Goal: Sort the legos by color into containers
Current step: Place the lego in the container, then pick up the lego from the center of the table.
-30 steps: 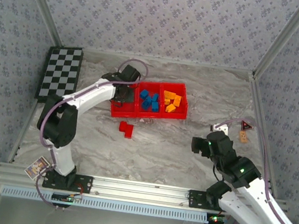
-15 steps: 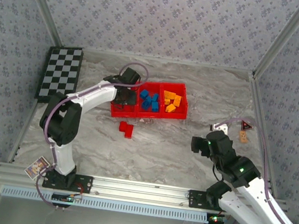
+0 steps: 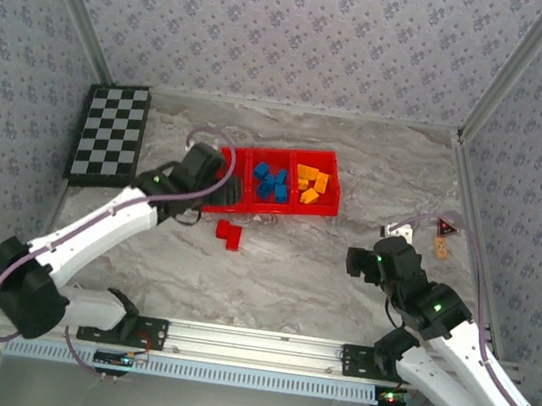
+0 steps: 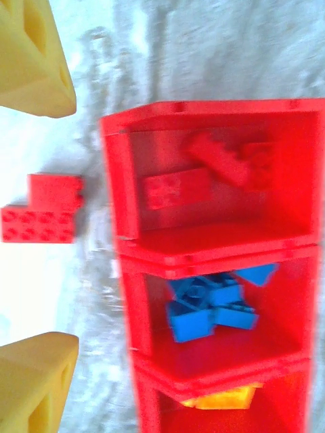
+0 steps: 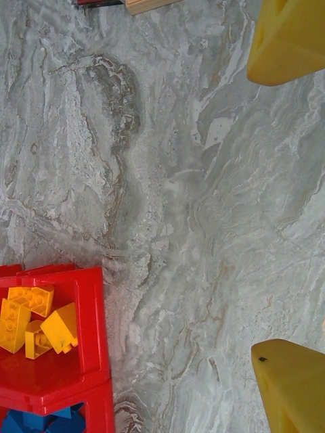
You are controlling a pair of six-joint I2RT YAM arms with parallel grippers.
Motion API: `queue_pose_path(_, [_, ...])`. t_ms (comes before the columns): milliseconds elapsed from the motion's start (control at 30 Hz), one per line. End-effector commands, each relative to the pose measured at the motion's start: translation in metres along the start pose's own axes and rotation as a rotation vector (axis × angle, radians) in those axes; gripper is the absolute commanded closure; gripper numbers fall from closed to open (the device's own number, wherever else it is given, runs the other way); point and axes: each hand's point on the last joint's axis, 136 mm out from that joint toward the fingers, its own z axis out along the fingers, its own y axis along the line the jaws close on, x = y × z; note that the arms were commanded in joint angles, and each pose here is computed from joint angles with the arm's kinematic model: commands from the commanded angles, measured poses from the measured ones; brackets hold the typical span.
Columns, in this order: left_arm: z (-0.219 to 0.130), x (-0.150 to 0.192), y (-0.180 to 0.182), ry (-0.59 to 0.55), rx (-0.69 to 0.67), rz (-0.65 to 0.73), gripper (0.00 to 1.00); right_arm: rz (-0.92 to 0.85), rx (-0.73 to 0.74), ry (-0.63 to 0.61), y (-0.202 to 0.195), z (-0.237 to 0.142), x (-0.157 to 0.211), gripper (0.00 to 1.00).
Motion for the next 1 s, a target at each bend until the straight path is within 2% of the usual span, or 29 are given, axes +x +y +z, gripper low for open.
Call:
queue_pose_path(0, [0.005,0.038,0.011,0.030,-0.039,-0.097,0.13,-0.003,0.002,0.009,0.000,0.003,0.003,0.02])
queue_pose_path(133, [0.015,0.085,0.016,0.081,-0.074,-0.114,0.04,-0.003,-0.001,0.010,0.001,0.003,0.003,0.02])
queue_pose_path(333, [0.042,0.128,0.014,0.179,-0.116,-0.094,0.03,-0.003,-0.003,0.013,0.001,0.002,0.003,0.02])
queue_pose_path(667, [0.081,0.149,-0.007,0.295,-0.138,-0.059,0.18,-0.005,-0.001,0.011,0.001,0.002,0.003,0.02])
queue_pose_path(800, [0.089,0.151,-0.013,0.308,-0.138,-0.051,0.20,-0.004,-0.002,0.009,0.001,0.001,0.003,0.02])
queue_pose_path(967, [0.095,0.149,-0.012,0.312,-0.168,-0.035,0.28,-0.006,-0.003,0.010,0.001,0.002,0.003,0.02])
